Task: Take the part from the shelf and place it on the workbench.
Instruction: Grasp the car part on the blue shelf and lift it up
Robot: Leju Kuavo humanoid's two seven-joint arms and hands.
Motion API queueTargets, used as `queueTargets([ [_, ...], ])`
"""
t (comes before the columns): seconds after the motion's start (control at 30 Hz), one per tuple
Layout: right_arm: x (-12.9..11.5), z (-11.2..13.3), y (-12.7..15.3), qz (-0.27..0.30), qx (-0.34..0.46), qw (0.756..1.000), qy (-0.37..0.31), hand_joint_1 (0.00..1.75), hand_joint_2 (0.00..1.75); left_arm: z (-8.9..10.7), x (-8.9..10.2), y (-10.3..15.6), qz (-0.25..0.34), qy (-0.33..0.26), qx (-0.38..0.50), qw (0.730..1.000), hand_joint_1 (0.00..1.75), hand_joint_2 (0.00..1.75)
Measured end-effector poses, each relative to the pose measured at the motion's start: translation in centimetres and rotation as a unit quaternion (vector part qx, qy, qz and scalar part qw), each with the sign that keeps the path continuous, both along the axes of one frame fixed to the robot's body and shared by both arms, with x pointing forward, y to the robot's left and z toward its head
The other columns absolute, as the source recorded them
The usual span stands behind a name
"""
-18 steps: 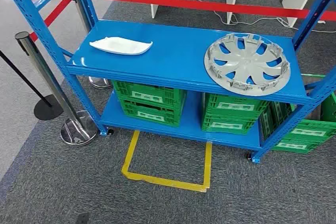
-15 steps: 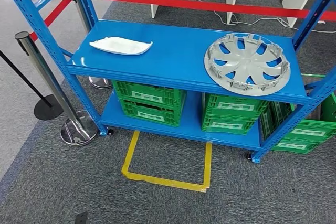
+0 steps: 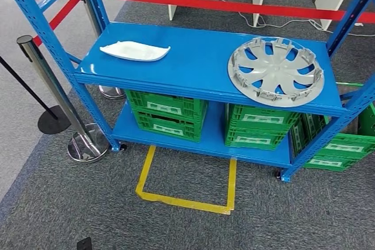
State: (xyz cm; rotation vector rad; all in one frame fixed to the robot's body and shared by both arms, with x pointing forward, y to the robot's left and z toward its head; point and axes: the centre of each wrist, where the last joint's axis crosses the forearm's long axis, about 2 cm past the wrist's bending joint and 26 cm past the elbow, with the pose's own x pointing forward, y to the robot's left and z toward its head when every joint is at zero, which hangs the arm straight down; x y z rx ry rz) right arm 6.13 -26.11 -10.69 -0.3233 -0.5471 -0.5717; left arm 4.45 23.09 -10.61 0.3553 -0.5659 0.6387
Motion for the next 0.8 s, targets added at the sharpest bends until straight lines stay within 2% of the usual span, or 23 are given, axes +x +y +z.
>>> queueTargets([
  [0.03, 0.2, 0.0, -0.1, -0.002, -0.003, 1.0, -0.007, 0.0, 1.75, 0.0, 0.0, 0.0, -0.001, 0.0, 0.002, 1.0, 0.0, 0.0],
  [0.1, 0.6, 0.1, -0.4, -0.009, -0.008, 1.0, -0.026, 0.0, 0.87, 0.0, 0.0, -0.1, -0.004, 0.0, 0.008, 1.0, 0.0, 0.0],
  [0.17, 1.2, 0.2, -0.7, -0.017, -0.014, 0.998, -0.06, 0.0, 0.87, 0.0, 0.0, -0.2, -0.009, 0.0, 0.013, 1.0, 0.0, 0.0],
  [0.23, 2.3, 0.4, -1.1, -0.021, -0.019, 0.994, -0.101, 0.0, 1.75, 0.0, 0.0, -0.2, -0.013, -0.001, 0.016, 1.0, 0.0, 0.0],
  [0.47, 7.0, 2.2, -2.1, -0.001, -0.036, 0.97, -0.242, 0.0, 1.75, 0.0, 0.0, -0.2, -0.023, -0.007, 0.012, 1.0, 0.0, 0.0],
  [0.6, 9.4, 3.8, -2.1, 0.016, -0.046, 0.949, -0.311, 0.0, 0.0, 0.0, 0.0, -0.3, -0.028, -0.013, 0.005, 0.999, 0.0, 0.0],
  [0.67, 10.7, 4.8, -2.1, 0.026, -0.053, 0.936, -0.348, 0.0, 0.0, 0.0, 0.1, -0.3, -0.031, -0.016, 0.001, 0.999, 0.0, 0.0],
  [0.73, 11.7, 5.8, -2.1, 0.038, -0.06, 0.922, -0.381, 0.0, 0.87, 0.0, 0.2, -0.4, -0.035, -0.017, -0.004, 0.999, 0.0, 0.0],
  [0.8, 12.5, 6.8, -1.9, 0.056, -0.067, 0.907, -0.411, 0.0, 0.87, 0.1, 0.2, -0.5, -0.038, -0.016, -0.009, 0.999, 0.0, 0.0],
])
